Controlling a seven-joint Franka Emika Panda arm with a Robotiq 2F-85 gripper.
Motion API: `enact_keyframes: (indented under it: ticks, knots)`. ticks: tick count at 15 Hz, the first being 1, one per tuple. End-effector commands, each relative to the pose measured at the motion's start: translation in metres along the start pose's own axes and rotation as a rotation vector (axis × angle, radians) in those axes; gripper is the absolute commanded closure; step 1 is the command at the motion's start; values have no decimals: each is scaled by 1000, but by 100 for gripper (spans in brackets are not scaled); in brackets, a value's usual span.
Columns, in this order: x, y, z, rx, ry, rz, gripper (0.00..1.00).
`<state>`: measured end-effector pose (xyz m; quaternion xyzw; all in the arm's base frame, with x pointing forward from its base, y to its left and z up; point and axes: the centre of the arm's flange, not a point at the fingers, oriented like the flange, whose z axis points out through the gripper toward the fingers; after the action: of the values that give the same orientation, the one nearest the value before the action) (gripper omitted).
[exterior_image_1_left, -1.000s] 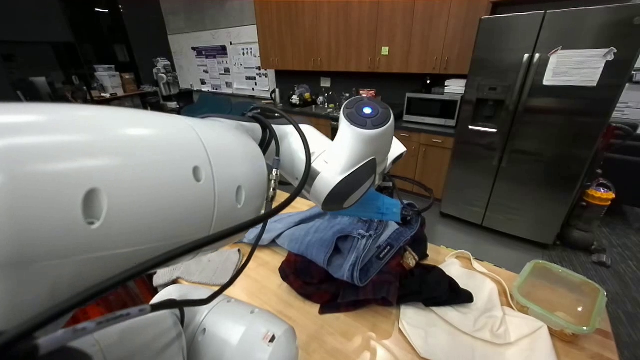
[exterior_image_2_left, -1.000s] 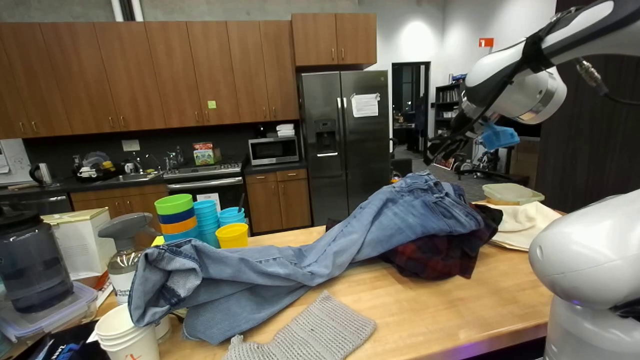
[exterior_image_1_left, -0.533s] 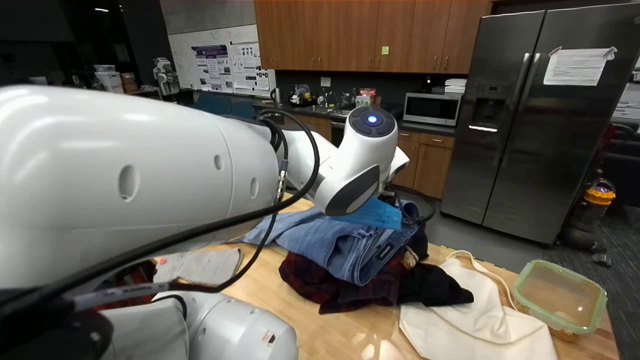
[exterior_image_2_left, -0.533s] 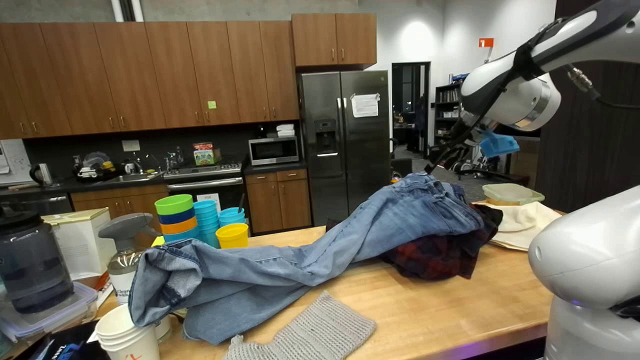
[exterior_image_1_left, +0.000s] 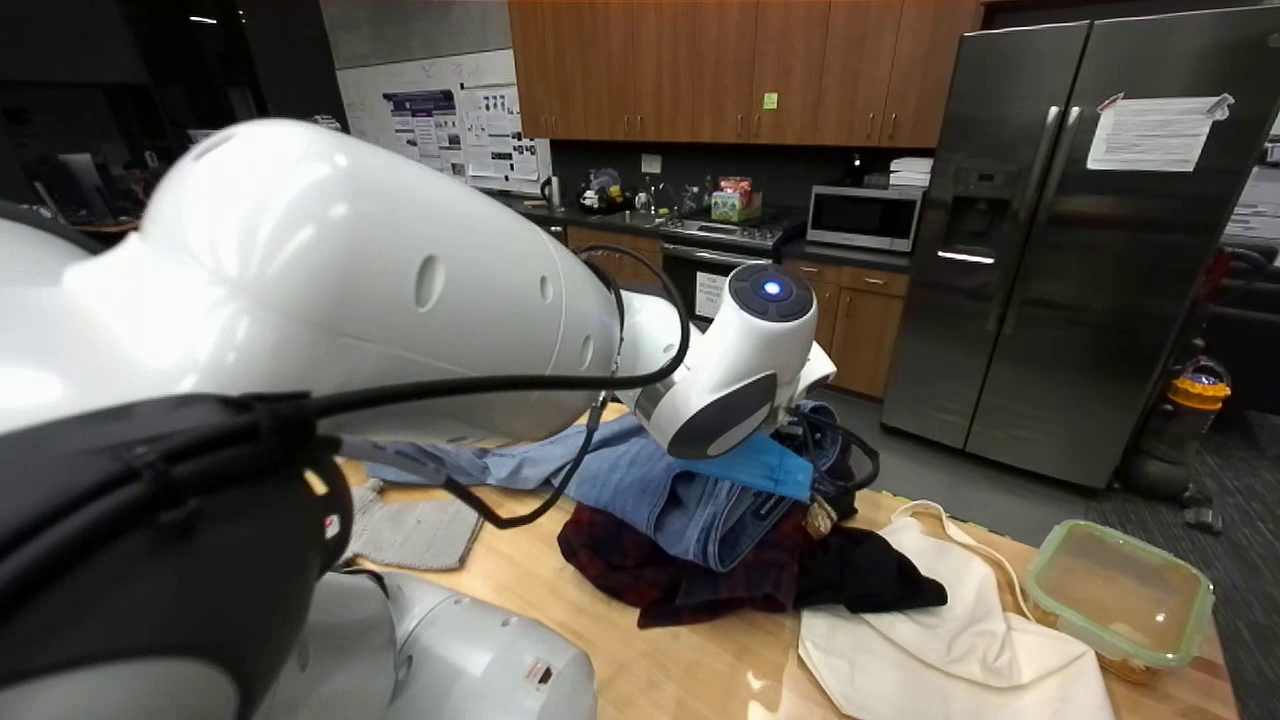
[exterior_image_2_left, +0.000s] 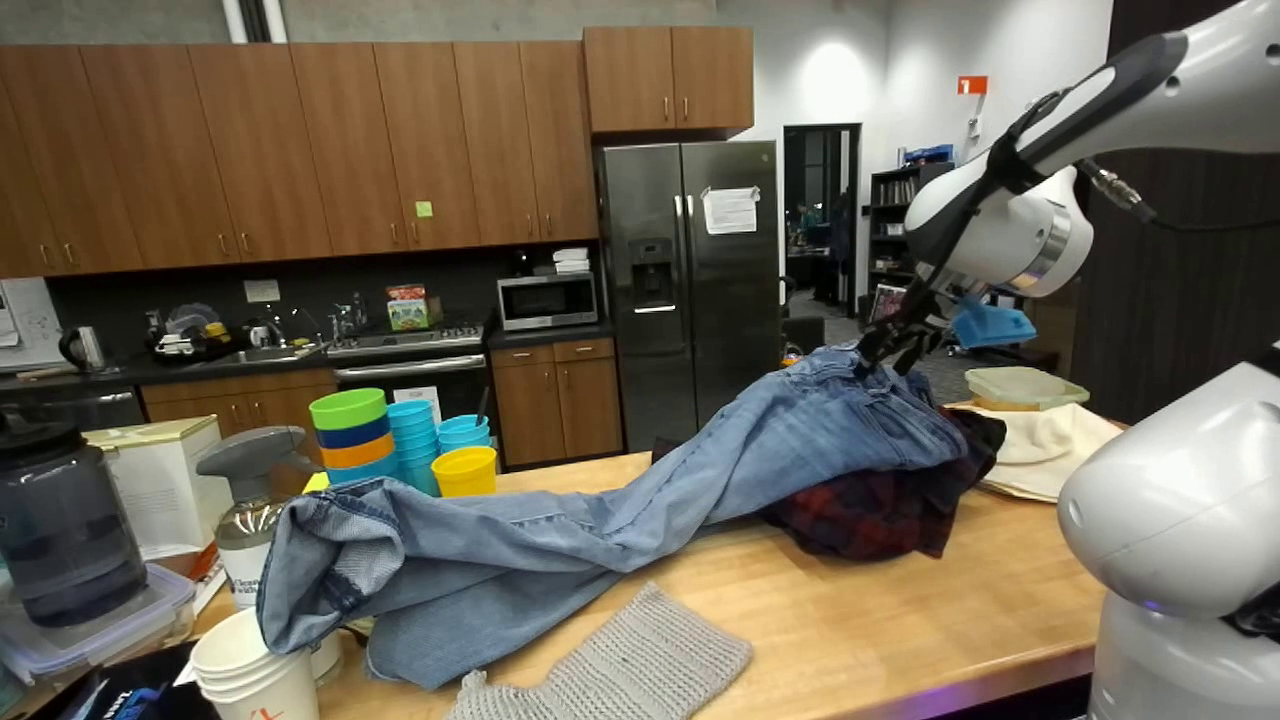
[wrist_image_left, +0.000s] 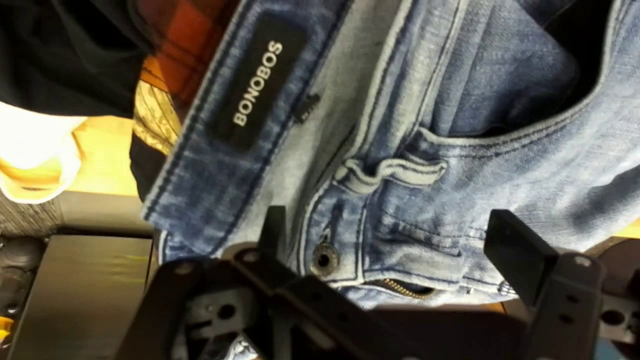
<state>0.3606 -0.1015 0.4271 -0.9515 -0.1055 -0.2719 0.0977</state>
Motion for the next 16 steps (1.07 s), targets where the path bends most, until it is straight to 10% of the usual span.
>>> enact_keyframes:
  ticks: [1, 4, 5, 16]
  knots:
    - [-41, -2, 17, 10, 22, 34, 0]
    - [-45, 6, 15, 17, 37, 63, 0]
    - [-46, 7, 14, 19, 37, 69, 20]
    - [-45, 4, 7, 30, 45, 64, 100]
